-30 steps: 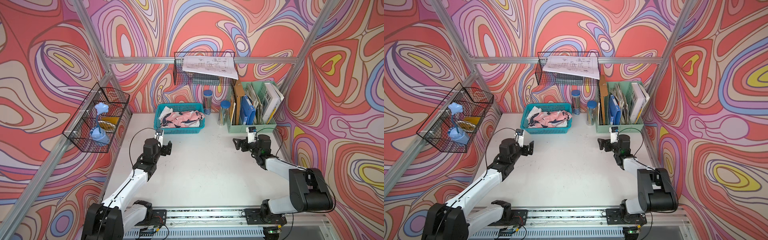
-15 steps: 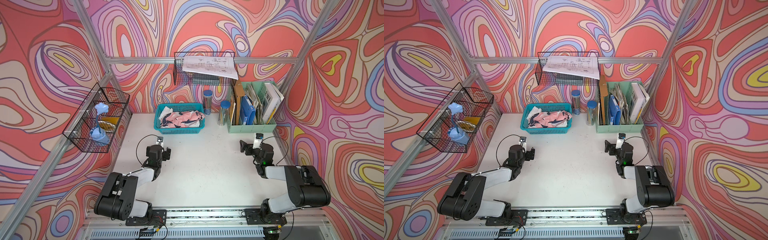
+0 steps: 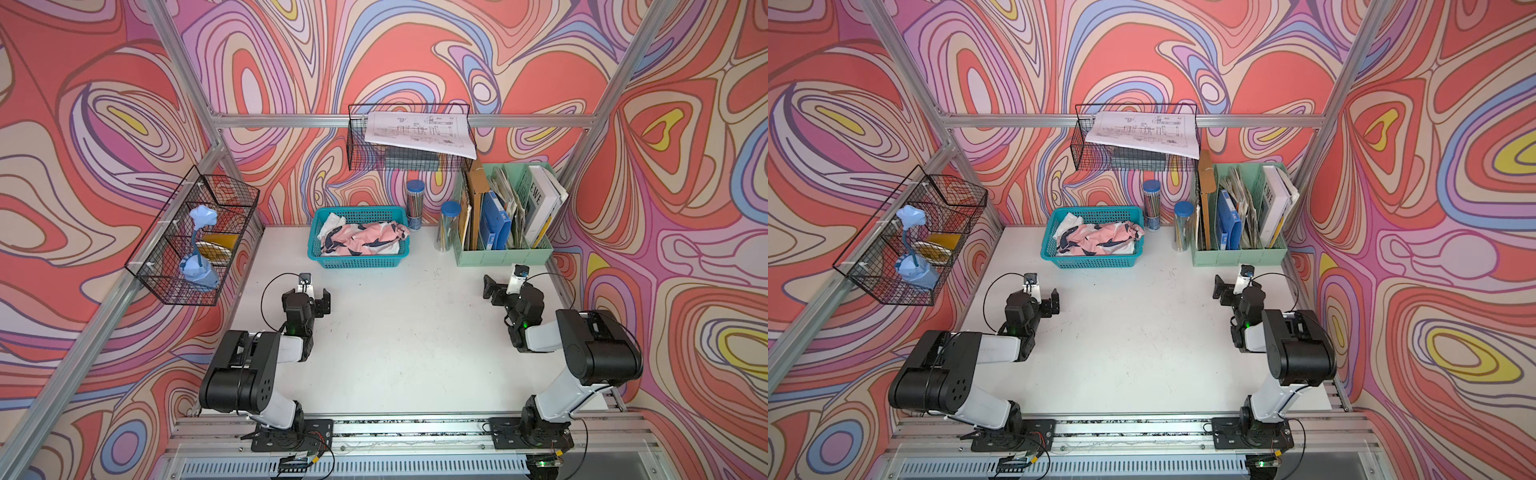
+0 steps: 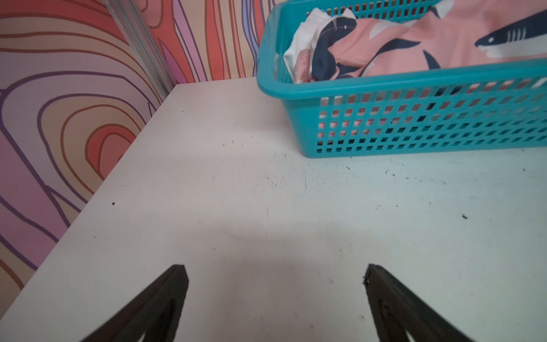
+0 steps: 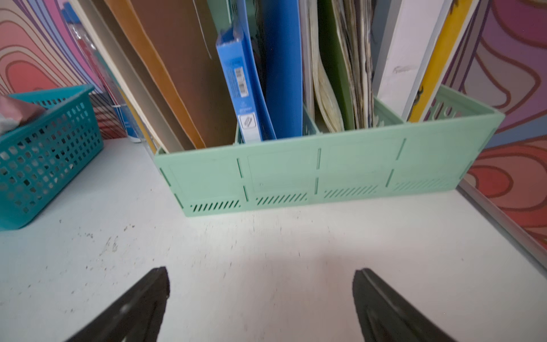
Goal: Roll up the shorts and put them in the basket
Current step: Reset both arms
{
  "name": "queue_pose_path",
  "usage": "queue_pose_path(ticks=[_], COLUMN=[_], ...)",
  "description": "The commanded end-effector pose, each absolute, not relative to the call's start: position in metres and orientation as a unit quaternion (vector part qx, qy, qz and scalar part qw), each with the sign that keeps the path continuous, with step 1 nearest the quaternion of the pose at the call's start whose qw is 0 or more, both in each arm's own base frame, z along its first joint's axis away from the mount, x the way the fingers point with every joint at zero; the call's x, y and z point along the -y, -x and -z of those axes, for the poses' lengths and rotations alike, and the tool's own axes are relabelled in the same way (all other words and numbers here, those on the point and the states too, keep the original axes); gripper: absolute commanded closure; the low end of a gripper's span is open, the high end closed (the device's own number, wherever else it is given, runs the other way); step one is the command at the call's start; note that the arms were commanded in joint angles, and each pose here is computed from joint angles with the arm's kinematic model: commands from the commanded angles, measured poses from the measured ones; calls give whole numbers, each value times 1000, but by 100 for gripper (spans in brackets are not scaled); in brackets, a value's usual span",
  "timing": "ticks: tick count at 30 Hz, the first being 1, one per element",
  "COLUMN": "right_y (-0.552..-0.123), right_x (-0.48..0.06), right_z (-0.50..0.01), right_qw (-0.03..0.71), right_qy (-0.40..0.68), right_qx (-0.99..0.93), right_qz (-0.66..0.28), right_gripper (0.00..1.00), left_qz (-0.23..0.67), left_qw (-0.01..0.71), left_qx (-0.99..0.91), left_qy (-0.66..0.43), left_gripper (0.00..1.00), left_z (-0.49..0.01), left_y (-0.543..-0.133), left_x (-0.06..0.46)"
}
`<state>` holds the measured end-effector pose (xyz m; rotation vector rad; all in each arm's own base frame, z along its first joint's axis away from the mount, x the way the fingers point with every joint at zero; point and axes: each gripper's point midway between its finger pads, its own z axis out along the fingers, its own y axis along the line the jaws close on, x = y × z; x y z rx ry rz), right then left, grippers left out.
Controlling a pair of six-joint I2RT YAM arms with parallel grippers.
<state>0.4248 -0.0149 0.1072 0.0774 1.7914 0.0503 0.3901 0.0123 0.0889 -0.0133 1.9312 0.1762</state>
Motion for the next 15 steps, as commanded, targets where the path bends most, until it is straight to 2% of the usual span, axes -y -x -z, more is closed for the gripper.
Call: queue_pose_path(ticks=[1,15], right_y=[-425,-425], right_x=[17,18], right_z=[-100,-100], right_qw=[610,609], right_qy=[-38,-38], right_qx=[-792,-792], right_qz=[-12,-11], right_gripper=[2,2], left_qz=[-64,-61], left_qw=[561,564], left_qx=[-825,-823], left_qy=[17,20], left_gripper=[1,1], left_z=[-89,-88], left_y=[-391,-392], left_x=[-14,-14])
